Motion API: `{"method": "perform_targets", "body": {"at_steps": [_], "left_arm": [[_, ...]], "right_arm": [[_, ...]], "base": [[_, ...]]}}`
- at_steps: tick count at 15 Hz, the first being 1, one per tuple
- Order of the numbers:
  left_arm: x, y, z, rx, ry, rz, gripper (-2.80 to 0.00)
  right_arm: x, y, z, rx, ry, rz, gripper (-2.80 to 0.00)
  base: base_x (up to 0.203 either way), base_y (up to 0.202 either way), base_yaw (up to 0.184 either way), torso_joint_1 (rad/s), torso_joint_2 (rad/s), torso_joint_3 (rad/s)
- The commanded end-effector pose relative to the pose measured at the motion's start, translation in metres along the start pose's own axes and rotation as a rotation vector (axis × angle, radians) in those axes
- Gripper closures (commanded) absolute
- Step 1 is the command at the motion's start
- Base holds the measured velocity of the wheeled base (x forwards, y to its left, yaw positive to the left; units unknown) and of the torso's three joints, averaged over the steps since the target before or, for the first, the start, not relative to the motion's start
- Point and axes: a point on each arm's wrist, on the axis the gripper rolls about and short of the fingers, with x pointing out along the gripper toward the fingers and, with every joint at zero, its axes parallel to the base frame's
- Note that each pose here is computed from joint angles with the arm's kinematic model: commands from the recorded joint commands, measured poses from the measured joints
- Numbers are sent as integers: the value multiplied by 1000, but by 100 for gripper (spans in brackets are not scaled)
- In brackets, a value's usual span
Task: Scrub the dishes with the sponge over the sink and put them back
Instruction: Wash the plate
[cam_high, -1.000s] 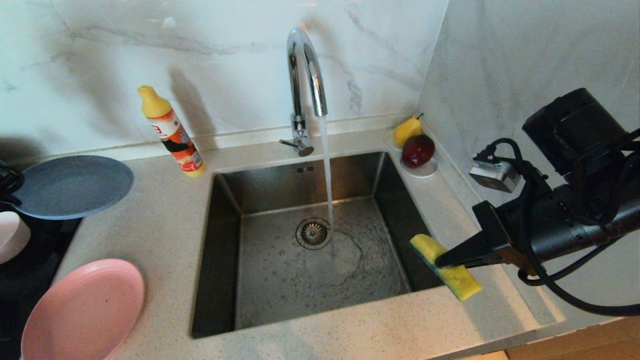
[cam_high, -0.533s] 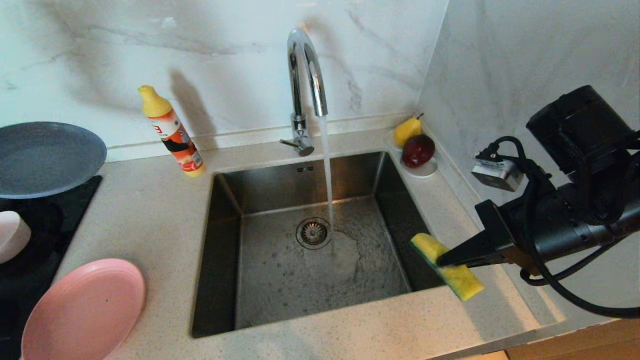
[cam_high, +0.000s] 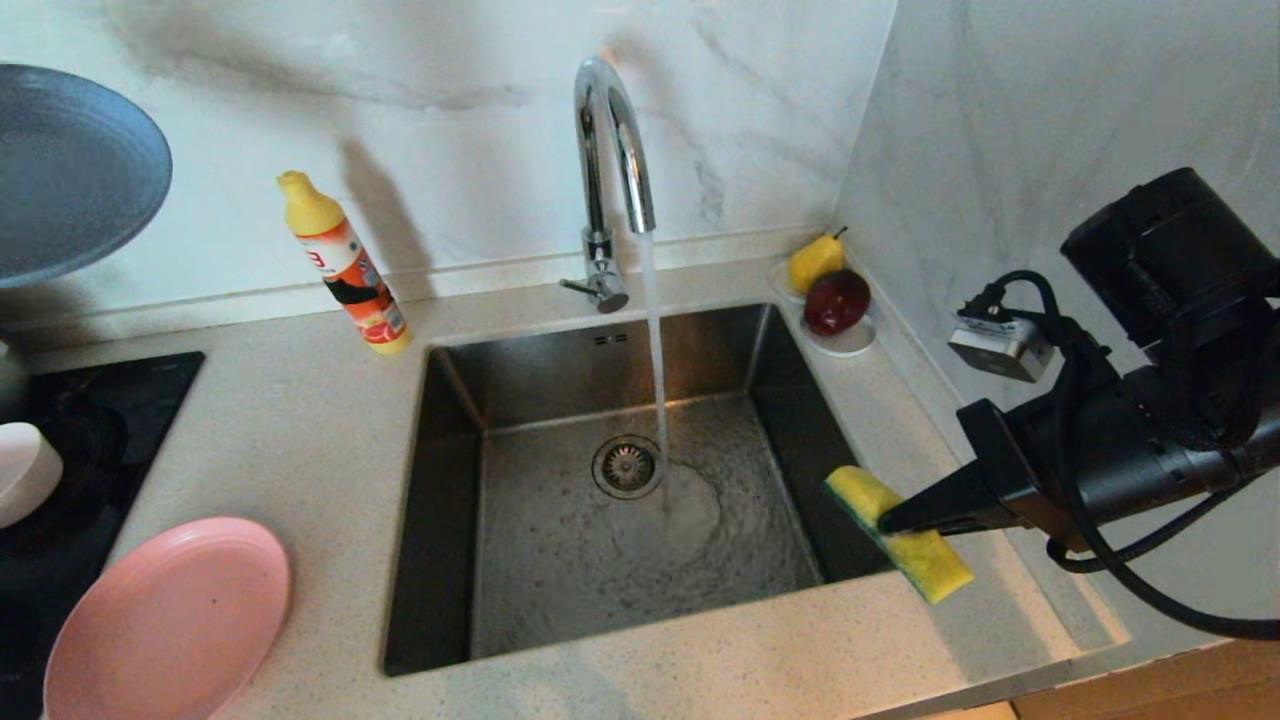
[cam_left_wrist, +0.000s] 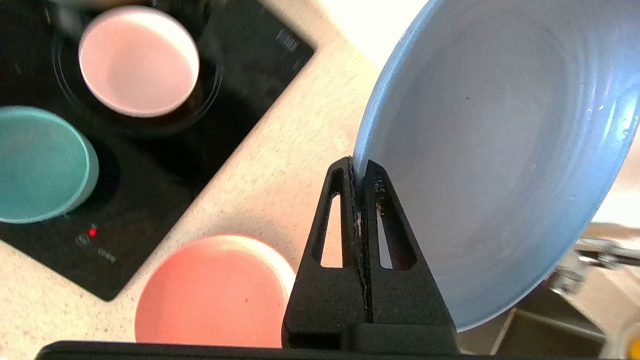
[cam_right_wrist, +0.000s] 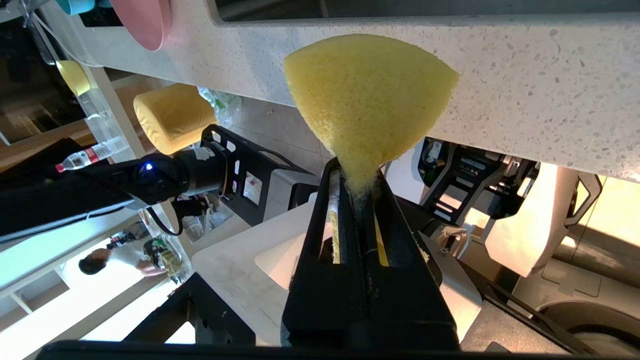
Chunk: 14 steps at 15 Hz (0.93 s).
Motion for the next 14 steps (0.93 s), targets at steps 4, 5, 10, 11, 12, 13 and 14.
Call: {"method": "perform_targets", "body": {"at_steps": [4,5,10,11,12,13,14], "left_arm": [[-43,-24,-17,58,80,-230,0],[-41,-30,-23,81,126,-263,0],[-6,-55,-65,247,340,-309,0],[1,-61,-77,289,371,-294,0],[7,-69,-90,329,397,-287,0],[10,-75,-101,363,417,-288,0],[13,-81,-112,389,429,-294,0]], "right_arm": [[-1,-1,-2,5,6,0,0],[-2,0,-3,5,5,1,0],[-2,-4,-4,13,-1,-6,0],[-2,-5,-4,14,2,-6,0],[-1,-5,-4,15,4,-6,0],[0,-5,-4,16,6,-8,0],[0,-5,-4,17,6,-8,0]], "base": [[0,0,0,0,0,0],[0,0,0,0,0,0],[0,0,0,0,0,0],[0,0,0,0,0,0],[0,0,0,0,0,0],[0,0,0,0,0,0],[0,0,0,0,0,0]]}}
